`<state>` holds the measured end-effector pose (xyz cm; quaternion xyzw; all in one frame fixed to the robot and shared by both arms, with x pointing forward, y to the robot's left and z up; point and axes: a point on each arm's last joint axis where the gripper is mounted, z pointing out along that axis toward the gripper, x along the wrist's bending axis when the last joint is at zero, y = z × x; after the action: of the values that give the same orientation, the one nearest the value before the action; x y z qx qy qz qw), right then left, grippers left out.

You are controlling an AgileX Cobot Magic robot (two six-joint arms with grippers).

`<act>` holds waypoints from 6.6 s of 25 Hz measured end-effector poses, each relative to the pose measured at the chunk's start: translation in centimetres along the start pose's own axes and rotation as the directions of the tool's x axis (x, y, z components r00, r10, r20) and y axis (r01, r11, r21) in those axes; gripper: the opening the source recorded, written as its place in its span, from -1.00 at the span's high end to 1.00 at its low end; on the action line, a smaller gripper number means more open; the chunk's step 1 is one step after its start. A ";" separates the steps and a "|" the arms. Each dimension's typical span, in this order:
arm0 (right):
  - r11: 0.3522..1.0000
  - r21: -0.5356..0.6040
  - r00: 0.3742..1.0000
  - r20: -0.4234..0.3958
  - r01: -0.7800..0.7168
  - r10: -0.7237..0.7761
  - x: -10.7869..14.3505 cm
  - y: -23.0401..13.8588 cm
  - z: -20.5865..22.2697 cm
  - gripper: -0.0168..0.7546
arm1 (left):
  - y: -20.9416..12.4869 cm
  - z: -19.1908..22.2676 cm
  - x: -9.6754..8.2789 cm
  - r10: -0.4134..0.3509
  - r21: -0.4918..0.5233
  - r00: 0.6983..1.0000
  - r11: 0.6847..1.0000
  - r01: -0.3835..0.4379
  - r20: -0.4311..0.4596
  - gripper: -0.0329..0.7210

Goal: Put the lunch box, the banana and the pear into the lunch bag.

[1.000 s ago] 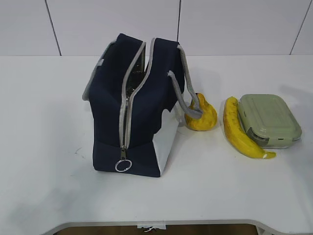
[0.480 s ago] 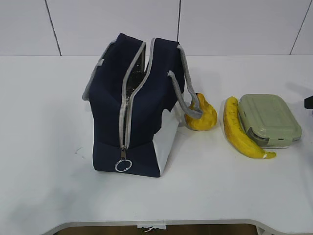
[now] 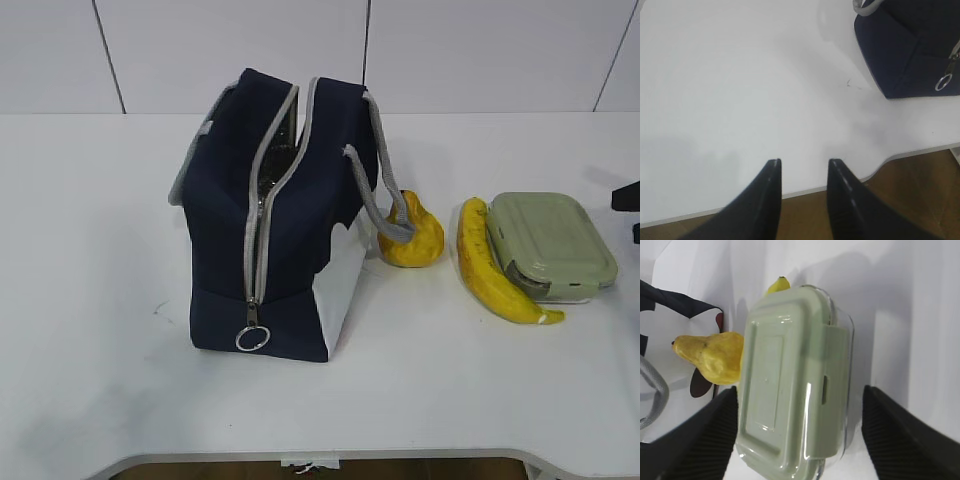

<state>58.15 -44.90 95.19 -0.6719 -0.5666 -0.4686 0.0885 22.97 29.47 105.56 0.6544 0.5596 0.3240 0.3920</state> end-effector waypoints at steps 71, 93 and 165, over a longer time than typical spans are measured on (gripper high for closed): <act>0.997 0.075 0.998 -0.067 -0.013 0.018 -1.1 -0.7 5.6 -0.20 | 0.0 0.0 0.0 0.000 0.000 1.000 1.000 0.000 0.000 0.28; 0.996 0.069 0.996 -0.073 -0.050 0.055 -1.0 -0.6 5.6 -0.05 | 0.0 0.0 0.0 0.000 0.000 1.000 1.000 0.000 0.000 0.28; 0.994 0.036 0.958 -0.271 0.106 -0.092 29.0 2.5 8.0 -0.04 | 17.2 30.1 -8.7 -0.209 0.447 0.774 0.888 -0.105 0.597 -0.02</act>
<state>62.11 -20.88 113.09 -0.5706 -0.5937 -0.5451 0.1577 55.71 15.26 106.22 0.7815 0.4739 -0.0660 0.4005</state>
